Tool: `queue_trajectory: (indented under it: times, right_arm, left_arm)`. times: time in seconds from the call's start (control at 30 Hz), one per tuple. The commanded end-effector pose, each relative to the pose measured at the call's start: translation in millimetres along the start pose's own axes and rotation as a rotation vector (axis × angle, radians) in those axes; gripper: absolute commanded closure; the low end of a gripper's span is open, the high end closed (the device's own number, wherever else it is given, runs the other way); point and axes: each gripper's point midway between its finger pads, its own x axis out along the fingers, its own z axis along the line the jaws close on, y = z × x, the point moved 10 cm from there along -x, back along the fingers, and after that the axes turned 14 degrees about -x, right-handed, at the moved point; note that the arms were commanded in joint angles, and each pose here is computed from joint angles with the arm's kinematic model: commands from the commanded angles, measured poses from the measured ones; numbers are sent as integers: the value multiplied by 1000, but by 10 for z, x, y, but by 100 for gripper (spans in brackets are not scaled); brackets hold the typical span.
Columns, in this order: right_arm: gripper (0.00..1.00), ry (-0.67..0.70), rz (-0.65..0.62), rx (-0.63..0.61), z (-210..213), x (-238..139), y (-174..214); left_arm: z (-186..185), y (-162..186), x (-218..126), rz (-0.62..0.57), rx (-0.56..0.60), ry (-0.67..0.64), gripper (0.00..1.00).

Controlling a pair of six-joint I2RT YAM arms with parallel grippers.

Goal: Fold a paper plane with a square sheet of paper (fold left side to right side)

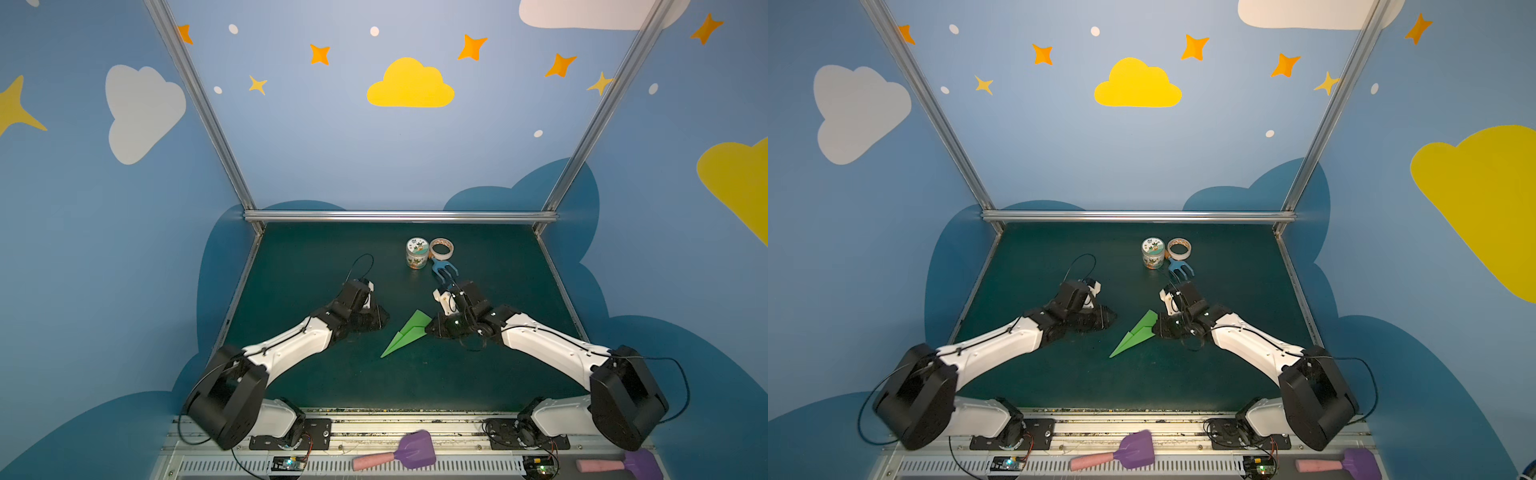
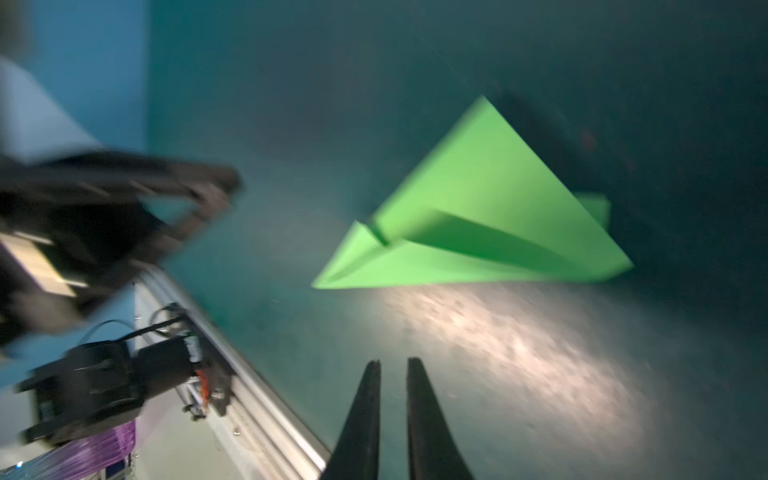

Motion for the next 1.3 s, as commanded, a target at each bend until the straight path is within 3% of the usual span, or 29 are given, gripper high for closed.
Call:
queue_trajectory:
  times: [0.0, 0.3, 0.6, 0.87, 1.03, 1.2, 1.27]
  right_arm:
    - [91, 6, 12, 38, -101, 101, 84]
    - [96, -9, 36, 80, -263, 400, 87]
    - [97, -8, 58, 97, -357, 568, 83]
    - [97, 5, 82, 109, -433, 648, 140]
    - [98, 7, 89, 113, -452, 669, 154]
    - [97, -1, 94, 103, -435, 651, 126]
    - [98, -4, 91, 93, -416, 593, 102]
  left_arm:
    - [-83, -79, 205, 152, 53, 51, 55]
    - [-76, -239, 830, 356, 21, 44, 46]
    - [-92, -70, 1048, 484, 25, 50, 47]
    - [-165, 40, 977, 477, 35, 108, 69]
    - [-223, 37, 873, 416, 28, 121, 76]
    - [-306, 34, 747, 319, 39, 91, 95]
    - [-337, 4, 638, 249, 45, 63, 97]
